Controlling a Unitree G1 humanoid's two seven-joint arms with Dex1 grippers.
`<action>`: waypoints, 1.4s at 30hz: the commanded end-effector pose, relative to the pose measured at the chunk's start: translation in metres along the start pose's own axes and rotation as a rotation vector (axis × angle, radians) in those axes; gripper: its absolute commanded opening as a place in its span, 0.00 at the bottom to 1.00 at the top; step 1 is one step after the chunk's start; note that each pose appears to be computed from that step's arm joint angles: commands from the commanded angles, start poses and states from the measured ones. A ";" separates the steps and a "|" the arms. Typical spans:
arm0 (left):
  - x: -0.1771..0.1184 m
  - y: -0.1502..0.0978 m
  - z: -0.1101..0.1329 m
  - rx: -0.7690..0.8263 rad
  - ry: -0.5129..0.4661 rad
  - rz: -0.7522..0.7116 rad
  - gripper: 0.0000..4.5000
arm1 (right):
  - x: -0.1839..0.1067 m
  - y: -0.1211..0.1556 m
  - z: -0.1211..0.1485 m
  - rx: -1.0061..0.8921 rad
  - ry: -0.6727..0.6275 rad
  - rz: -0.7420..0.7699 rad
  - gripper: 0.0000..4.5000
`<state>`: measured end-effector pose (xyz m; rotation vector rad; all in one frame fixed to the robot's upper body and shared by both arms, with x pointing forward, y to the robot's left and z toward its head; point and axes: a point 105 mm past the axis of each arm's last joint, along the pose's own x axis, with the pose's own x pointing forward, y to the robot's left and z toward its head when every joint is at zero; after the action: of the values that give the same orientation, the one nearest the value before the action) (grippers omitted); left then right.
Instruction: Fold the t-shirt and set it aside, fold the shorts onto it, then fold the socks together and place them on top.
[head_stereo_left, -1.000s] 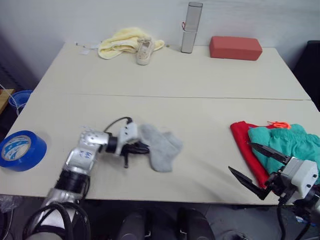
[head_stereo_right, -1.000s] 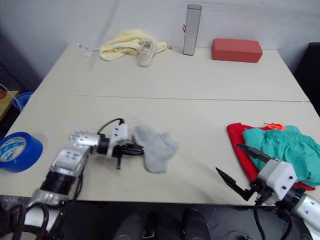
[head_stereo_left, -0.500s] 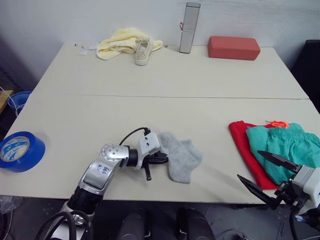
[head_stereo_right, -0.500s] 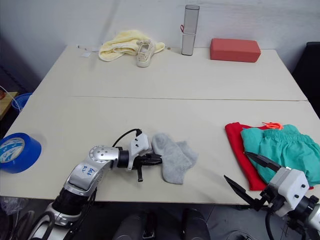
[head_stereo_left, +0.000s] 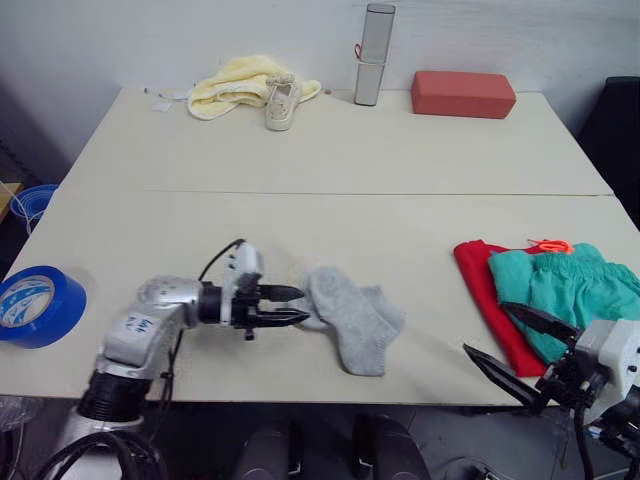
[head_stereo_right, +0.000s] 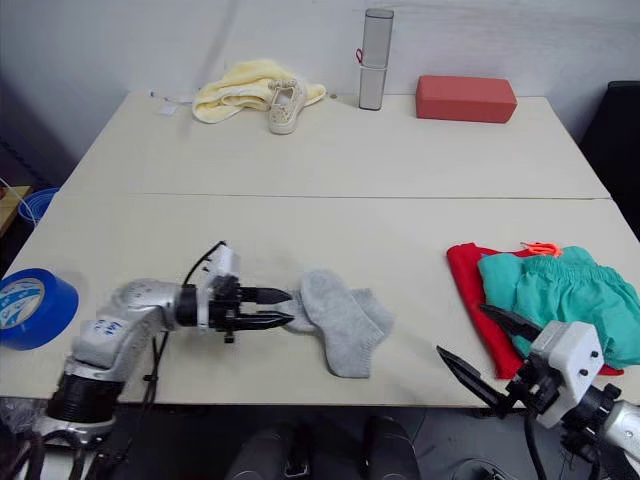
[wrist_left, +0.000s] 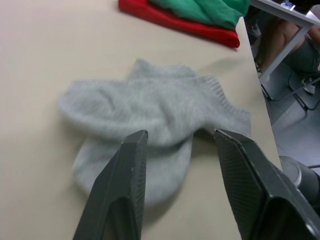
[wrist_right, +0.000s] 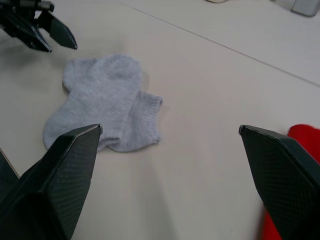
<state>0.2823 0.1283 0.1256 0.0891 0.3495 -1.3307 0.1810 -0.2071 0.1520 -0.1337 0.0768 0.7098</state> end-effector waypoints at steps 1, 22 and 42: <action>-0.010 0.022 0.016 0.019 -0.029 0.069 0.73 | 0.015 0.020 -0.004 0.176 0.051 0.063 1.00; 0.060 0.062 0.025 -0.138 0.053 0.021 1.00 | 0.084 0.050 -0.043 0.301 0.190 0.089 1.00; 0.076 0.053 0.027 -0.102 -0.013 -0.020 0.43 | 0.097 0.049 -0.040 0.256 0.171 0.113 0.01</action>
<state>0.3534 0.0641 0.1110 -0.0114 0.4709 -1.3175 0.2187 -0.1138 0.0859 0.0612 0.3896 0.7836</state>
